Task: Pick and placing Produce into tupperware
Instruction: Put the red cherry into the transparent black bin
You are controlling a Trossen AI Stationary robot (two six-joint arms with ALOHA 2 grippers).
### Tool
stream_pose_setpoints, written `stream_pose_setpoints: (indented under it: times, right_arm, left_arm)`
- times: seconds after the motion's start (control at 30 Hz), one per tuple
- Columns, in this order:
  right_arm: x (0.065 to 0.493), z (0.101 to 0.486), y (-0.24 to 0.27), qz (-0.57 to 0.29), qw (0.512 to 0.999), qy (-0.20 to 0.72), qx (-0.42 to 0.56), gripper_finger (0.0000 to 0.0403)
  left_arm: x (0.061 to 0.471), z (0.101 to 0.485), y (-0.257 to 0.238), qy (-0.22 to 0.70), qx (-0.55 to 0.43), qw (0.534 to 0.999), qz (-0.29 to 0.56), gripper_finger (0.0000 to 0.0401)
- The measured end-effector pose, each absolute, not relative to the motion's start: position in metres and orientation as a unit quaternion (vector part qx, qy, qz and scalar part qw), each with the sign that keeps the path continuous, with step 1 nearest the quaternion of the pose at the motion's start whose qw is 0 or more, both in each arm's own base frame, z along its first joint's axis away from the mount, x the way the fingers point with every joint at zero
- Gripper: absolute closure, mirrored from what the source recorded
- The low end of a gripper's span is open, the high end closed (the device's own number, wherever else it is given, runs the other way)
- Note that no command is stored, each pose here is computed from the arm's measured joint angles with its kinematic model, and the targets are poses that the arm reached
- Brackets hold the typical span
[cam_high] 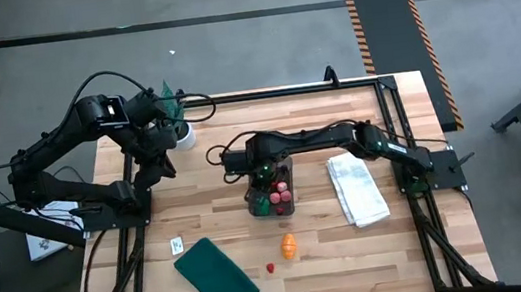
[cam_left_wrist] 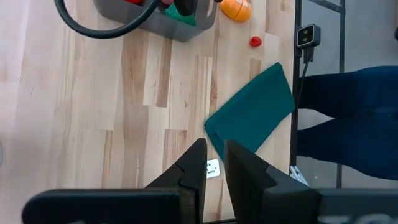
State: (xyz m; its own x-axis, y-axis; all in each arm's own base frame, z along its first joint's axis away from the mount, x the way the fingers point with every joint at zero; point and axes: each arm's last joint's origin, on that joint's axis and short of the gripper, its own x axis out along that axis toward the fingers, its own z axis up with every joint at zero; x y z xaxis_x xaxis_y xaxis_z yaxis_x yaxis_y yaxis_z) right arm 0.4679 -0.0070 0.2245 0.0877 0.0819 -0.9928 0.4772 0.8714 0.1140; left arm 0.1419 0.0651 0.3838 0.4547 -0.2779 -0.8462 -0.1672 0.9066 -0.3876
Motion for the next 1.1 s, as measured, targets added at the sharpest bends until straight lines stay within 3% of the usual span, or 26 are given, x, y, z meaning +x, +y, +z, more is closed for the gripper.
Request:
stream_pose_setpoints:
  times: [0.57, 0.93, 1.1]
  right_arm:
    - [0.473, 0.201, -0.007, -0.114, 0.713, 0.655, 0.224, 0.0326]
    - [0.474, 0.201, -0.007, -0.107, 0.715, 0.651, 0.231, 0.0261]
    - [0.474, 0.201, -0.008, -0.106, 0.715, 0.651, 0.230, 0.0250]
  left_arm:
    - [0.142, 0.384, 0.065, 0.521, -0.214, 0.826, -0.033, 0.0355]
    - [0.142, 0.384, 0.065, 0.521, -0.214, 0.826, -0.033, 0.0355]
    - [0.142, 0.384, 0.065, 0.521, -0.214, 0.826, -0.033, 0.0355]
